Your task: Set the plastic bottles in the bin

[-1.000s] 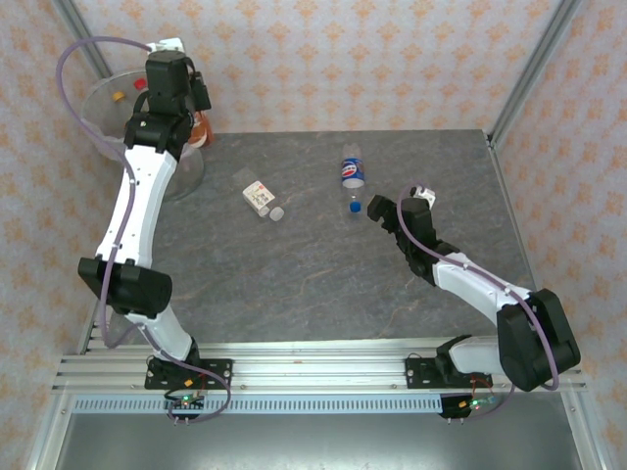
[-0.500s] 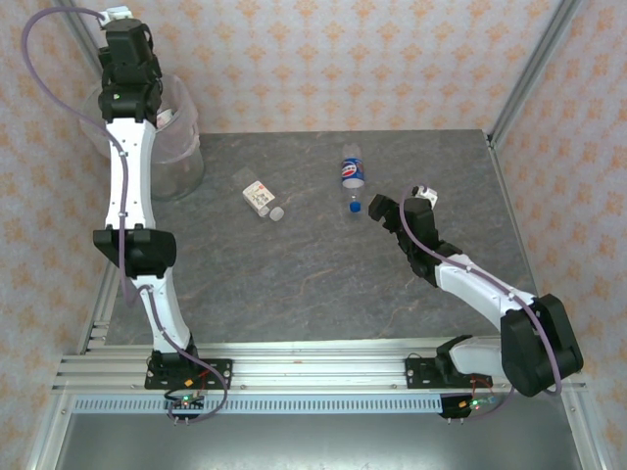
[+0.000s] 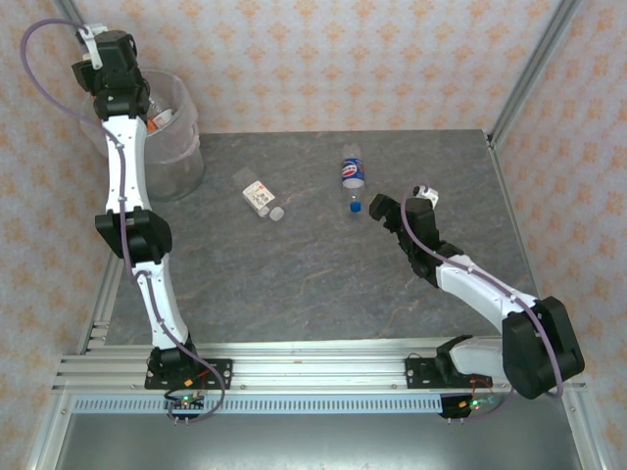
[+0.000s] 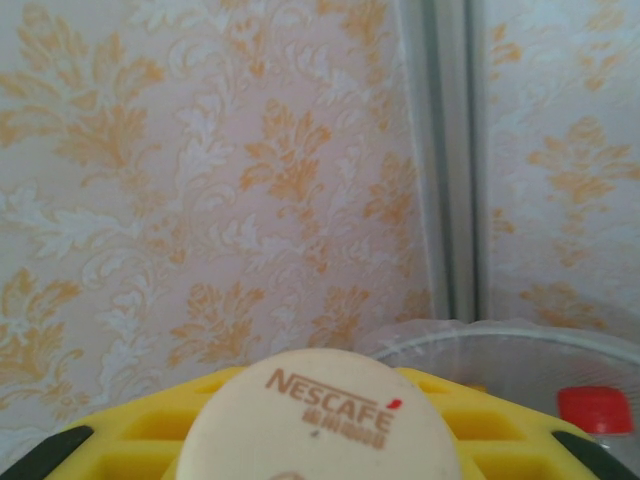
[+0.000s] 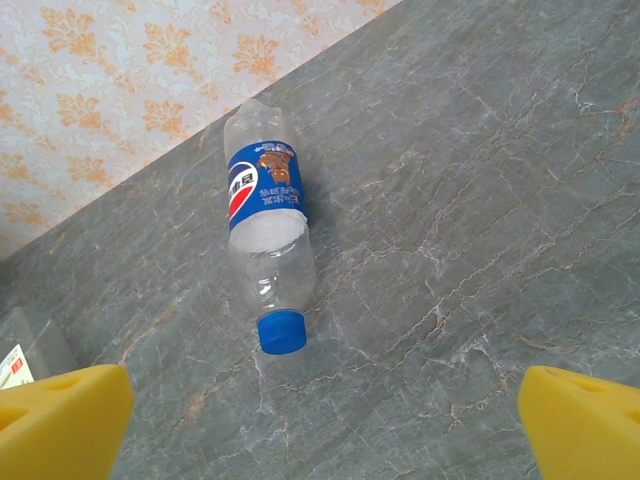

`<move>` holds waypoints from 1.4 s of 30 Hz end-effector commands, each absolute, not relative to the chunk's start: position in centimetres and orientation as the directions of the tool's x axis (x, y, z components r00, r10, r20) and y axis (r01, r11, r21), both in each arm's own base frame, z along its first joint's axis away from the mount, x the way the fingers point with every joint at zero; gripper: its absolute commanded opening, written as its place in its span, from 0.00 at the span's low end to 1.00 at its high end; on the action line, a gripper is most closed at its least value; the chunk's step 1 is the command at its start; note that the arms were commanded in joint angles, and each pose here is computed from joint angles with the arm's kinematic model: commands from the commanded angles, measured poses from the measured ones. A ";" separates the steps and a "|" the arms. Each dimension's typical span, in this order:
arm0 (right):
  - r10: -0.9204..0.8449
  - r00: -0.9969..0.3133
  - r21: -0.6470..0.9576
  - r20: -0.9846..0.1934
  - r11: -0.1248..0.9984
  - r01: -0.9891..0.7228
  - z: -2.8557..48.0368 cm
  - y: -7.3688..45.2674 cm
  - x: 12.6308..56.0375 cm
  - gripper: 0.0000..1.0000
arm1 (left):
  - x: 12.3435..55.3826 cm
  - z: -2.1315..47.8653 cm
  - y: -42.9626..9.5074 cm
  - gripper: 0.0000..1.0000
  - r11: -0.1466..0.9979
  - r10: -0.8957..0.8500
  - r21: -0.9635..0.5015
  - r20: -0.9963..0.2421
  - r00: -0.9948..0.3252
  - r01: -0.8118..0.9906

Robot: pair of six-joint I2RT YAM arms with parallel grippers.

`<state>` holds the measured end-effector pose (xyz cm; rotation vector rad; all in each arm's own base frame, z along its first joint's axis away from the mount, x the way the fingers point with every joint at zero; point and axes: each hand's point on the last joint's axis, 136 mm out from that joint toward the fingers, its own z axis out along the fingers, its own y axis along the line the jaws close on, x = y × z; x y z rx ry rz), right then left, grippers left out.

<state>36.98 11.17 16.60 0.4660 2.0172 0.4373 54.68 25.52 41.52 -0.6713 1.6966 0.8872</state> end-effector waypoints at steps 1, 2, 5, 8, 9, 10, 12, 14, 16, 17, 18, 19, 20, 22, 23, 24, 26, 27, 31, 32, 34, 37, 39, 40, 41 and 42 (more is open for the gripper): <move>0.516 -0.421 0.497 -0.746 0.852 0.165 17.1 10.5 36.9 0.99 | 53.7 42.0 26.5 0.00 0.520 -0.026 0.203 -0.967 -0.253 -0.829; 0.518 -0.422 0.500 -0.744 0.851 0.163 17.1 10.6 36.9 0.99 | 53.8 41.6 26.7 0.06 0.515 -0.030 0.209 -0.965 -0.261 -0.832; 0.518 -0.423 0.502 -0.744 0.850 0.159 17.3 10.6 37.0 0.99 | 53.4 41.2 27.1 0.49 0.482 -0.043 0.210 -0.964 -0.262 -0.851; 0.514 -0.426 0.498 -0.745 0.853 0.158 17.2 10.7 36.9 0.99 | 53.0 41.5 27.2 0.84 0.466 -0.053 0.189 -0.969 -0.241 -0.864; 0.514 -0.427 0.497 -0.744 0.853 0.159 17.2 10.6 36.9 0.99 | 53.0 41.6 27.1 0.89 0.471 -0.056 0.183 -0.970 -0.237 -0.863; 0.515 -0.426 0.498 -0.744 0.852 0.162 17.1 10.6 36.9 0.99 | 52.8 41.9 27.0 0.93 0.473 -0.060 0.176 -0.971 -0.231 -0.863; 0.517 -0.428 0.500 -0.742 0.851 0.161 17.0 10.7 36.9 0.99 | 52.7 42.1 26.7 1.00 0.485 -0.067 0.164 -0.972 -0.224 -0.859; 0.517 -0.428 0.502 -0.741 0.850 0.160 17.0 10.7 36.9 0.99 | 52.5 42.5 26.5 1.00 0.497 -0.074 0.149 -0.974 -0.213 -0.855; 0.519 -0.428 0.503 -0.740 0.849 0.159 17.0 10.7 36.9 0.99 | 52.5 42.8 25.8 1.00 0.520 -0.079 0.142 -0.974 -0.213 -0.842; 0.518 -0.428 0.503 -0.741 0.850 0.158 17.0 10.7 36.9 0.99 | 52.6 42.9 25.5 1.00 0.532 -0.076 0.147 -0.973 -0.220 -0.834; 0.518 -0.428 0.503 -0.740 0.850 0.159 17.0 10.7 36.9 0.99 | 52.7 43.1 24.9 1.00 0.545 -0.069 0.155 -0.971 -0.228 -0.824; 0.518 -0.429 0.503 -0.740 0.850 0.157 17.0 10.8 36.9 0.99 | 52.9 43.3 24.3 1.00 0.557 -0.063 0.160 -0.970 -0.233 -0.815; 0.519 -0.428 0.504 -0.740 0.849 0.158 17.0 10.8 36.9 0.99 | 52.9 43.4 23.8 1.00 0.565 -0.060 0.162 -0.970 -0.236 -0.809; 0.521 -0.430 0.508 -0.738 0.847 0.154 17.1 10.9 36.9 0.99 | 53.2 43.7 22.3 1.00 0.598 -0.065 0.149 -0.970 -0.232 -0.788; 0.520 -0.431 0.508 -0.738 0.848 0.153 17.1 10.9 36.9 0.99 | 53.3 43.8 21.5 1.00 0.617 -0.071 0.138 -0.971 -0.230 -0.775; 0.522 -0.432 0.511 -0.736 0.846 0.152 17.1 10.9 36.9 0.99 | 53.4 43.9 20.6 1.00 0.639 -0.079 0.126 -0.970 -0.228 -0.759; 0.521 -0.437 0.513 -0.734 0.846 0.148 17.0 11.0 36.9 0.99 | 53.5 44.0 18.9 1.00 0.671 -0.095 0.105 -0.970 -0.225 -0.734; 0.520 -0.438 0.513 -0.733 0.846 0.147 17.0 11.0 36.9 0.99 | 53.5 44.0 17.8 1.00 0.685 -0.102 0.098 -0.968 -0.228 -0.722; 0.513 -0.448 0.511 -0.732 0.849 0.136 16.9 11.2 36.7 0.99 | 53.2 43.8 14.3 1.00 0.730 -0.152 0.042 -0.963 -0.221 -0.682; 0.511 -0.449 0.511 -0.733 0.849 0.133 17.0 11.3 36.7 0.99 | 53.2 43.5 13.4 1.00 0.747 -0.172 0.017 -0.961 -0.219 -0.664; 0.506 -0.451 0.508 -0.735 0.852 0.128 17.0 11.3 36.7 0.99 | 53.6 42.7 11.2 1.00 0.795 -0.229 -0.057 -0.950 -0.212 -0.604; 0.501 -0.451 0.505 -0.739 0.855 0.123 17.1 11.3 36.7 0.99 | 53.3 41.5 9.2 1.00 0.806 -0.295 -0.135 -0.936 -0.193 -0.576; 0.497 -0.451 0.502 -0.741 0.857 0.119 17.2 11.4 36.8 0.99 | 52.7 40.8 8.0 1.00 0.808 -0.330 -0.181 -0.927 -0.177 -0.560; 0.495 -0.451 0.500 -0.743 0.858 0.117 17.3 11.4 36.8 0.99 | 52.5 40.3 7.3 1.00 0.811 -0.352 -0.210 -0.921 -0.169 -0.545; 0.492 -0.453 0.499 -0.744 0.859 0.113 17.3 11.4 36.7 0.99 | 52.4 39.5 6.6 1.00 0.816 -0.367 -0.226 -0.914 -0.175 -0.532; 0.489 -0.454 0.497 -0.745 0.861 0.111 17.3 11.4 36.7 0.99 | 52.2 38.8 5.9 1.00 0.817 -0.378 -0.236 -0.908 -0.179 -0.525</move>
